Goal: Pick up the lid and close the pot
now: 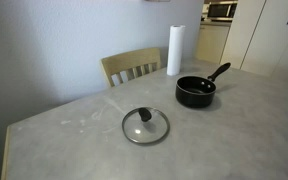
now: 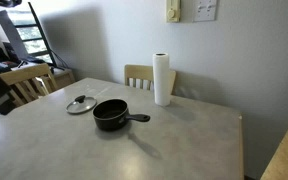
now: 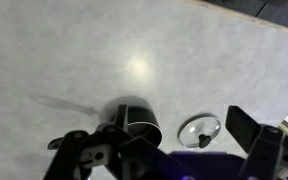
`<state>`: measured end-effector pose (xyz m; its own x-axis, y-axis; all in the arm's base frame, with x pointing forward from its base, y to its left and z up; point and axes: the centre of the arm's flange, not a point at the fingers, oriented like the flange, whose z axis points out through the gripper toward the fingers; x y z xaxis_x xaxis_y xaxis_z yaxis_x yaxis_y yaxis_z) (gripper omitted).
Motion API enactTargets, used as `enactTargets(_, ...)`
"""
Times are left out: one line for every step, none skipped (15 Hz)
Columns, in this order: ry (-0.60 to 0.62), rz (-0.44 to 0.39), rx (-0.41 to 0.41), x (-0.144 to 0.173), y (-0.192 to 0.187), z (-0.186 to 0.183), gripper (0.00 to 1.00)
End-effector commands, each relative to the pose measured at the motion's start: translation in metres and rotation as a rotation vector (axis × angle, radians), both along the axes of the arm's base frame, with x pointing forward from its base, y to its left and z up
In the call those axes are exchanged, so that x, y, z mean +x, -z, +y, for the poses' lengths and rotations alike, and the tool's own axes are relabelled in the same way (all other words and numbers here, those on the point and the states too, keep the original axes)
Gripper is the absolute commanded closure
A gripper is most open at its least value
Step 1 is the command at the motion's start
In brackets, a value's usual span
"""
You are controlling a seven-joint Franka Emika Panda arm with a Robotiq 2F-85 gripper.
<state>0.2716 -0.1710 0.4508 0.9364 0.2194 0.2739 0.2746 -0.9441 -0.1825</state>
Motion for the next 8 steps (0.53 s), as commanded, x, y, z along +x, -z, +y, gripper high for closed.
enactTargets(0.000, 0.000, 0.000, 0.000, 0.000, 0.000, 0.00)
enactTargets(-0.032, 0.011, 0.003, 0.008, 0.001, 0.007, 0.00)
enactTargets(-0.073, 0.027, 0.008, 0.014, 0.001, 0.015, 0.00)
enactTargets(-0.113, 0.034, 0.013, 0.020, 0.003, 0.022, 0.00)
enactTargets(-0.152, 0.042, 0.022, 0.027, 0.004, 0.033, 0.00)
enactTargets(-0.187, 0.047, 0.026, 0.034, 0.006, 0.044, 0.00)
enactTargets(-0.229, 0.053, 0.032, 0.042, 0.008, 0.057, 0.00)
enactTargets(-0.267, 0.061, 0.037, 0.048, 0.011, 0.068, 0.00)
